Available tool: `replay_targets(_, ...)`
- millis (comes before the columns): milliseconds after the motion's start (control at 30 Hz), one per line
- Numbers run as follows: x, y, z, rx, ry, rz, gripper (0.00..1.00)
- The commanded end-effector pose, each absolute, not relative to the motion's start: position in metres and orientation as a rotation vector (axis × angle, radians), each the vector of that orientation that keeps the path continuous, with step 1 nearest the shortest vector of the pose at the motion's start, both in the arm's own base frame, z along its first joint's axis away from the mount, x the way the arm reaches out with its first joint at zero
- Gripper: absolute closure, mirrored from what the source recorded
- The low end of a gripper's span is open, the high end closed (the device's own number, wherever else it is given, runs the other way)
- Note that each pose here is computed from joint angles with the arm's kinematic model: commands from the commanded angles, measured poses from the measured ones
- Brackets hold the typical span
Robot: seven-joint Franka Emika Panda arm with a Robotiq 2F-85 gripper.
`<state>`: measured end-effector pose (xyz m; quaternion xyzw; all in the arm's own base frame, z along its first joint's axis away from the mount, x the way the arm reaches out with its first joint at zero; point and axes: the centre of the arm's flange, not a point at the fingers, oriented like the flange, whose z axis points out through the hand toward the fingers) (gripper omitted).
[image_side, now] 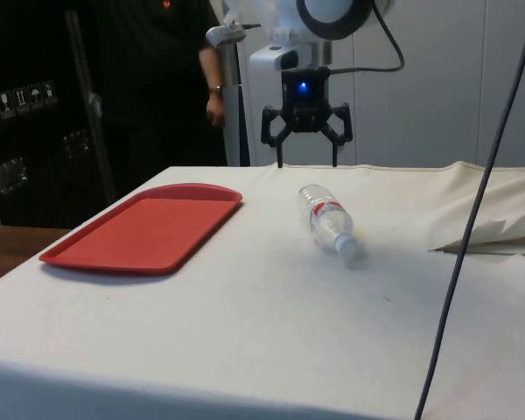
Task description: Place the bottle upright on the tray.
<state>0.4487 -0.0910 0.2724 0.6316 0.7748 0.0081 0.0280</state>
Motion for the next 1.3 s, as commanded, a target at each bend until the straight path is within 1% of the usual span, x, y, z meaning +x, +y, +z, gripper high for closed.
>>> replay_targets(0, 0.4495, -0.0928, 0.2719, 1.92, 2.388, 0.016, 0.0)
replay_targets(1267, 0.4463, -0.0902, 0.2694, 1.603, 2.52, -0.182, 0.0)
